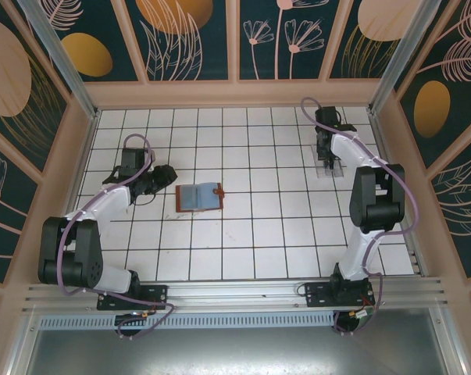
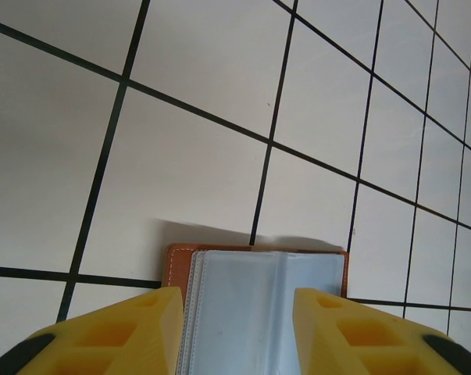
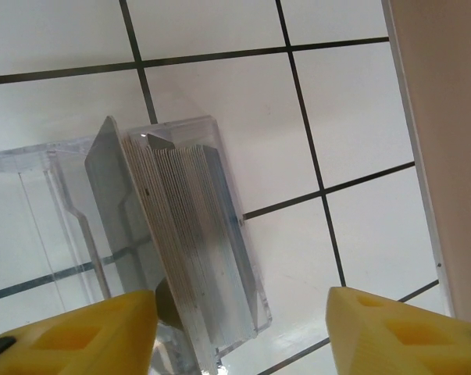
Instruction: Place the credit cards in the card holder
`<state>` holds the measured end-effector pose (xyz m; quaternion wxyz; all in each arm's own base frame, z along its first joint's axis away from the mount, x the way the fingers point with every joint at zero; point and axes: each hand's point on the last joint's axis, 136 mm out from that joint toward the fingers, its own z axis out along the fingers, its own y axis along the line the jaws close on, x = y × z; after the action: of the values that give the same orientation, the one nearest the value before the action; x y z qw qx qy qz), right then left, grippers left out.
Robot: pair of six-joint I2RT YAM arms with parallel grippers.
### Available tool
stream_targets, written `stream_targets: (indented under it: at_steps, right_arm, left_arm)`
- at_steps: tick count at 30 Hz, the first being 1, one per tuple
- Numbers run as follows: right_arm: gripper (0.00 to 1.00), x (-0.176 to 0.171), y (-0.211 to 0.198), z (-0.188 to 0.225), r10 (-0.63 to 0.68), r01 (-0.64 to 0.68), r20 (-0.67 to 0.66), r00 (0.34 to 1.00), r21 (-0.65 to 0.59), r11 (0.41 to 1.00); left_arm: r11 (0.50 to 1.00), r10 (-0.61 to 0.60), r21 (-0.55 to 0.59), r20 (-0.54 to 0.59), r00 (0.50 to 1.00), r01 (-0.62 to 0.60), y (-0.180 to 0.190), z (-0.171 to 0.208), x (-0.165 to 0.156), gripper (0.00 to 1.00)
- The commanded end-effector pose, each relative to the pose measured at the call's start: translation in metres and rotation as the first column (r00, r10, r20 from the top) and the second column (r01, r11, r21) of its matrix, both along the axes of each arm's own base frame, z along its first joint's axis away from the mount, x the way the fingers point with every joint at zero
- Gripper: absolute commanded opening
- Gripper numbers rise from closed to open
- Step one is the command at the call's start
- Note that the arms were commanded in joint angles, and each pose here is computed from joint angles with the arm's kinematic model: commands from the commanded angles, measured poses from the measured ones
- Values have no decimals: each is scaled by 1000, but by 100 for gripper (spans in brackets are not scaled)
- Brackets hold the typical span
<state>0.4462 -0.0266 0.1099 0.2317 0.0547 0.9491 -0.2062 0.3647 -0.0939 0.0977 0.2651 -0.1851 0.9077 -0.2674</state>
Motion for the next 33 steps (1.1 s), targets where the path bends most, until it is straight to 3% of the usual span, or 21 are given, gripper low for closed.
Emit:
stream_targets:
  at_steps: [1, 6, 11, 19, 25, 33]
  right_arm:
    - [53, -2, -6, 7, -5, 6, 11, 1000, -36, 999]
    - [32, 2, 3, 4, 22, -22, 3, 1000, 8, 1000]
    - [24, 3, 9, 1, 38, -37, -1, 999, 51, 998]
    - [33, 6, 15, 0, 42, -42, 5, 999, 89, 995]
    - [39, 9, 36, 25, 89, -104, 81, 993, 192, 976]
    - [40, 7, 54, 18, 136, -150, 67, 988, 286, 947]
  left_arm:
    - [1000, -5, -13, -13, 1000, 4, -3, -6, -1, 43]
    - [1000, -13, -20, -31, 999, 13, -5, -11, -1, 42]
    - [999, -25, -21, -44, 999, 24, -7, -14, 1, 42]
    - [999, -34, -29, -56, 998, 33, -9, -19, 1, 42]
    - [999, -37, -25, -51, 998, 36, -9, -17, 4, 42]
    - [998, -45, -34, -63, 997, 43, -11, -20, 6, 42]
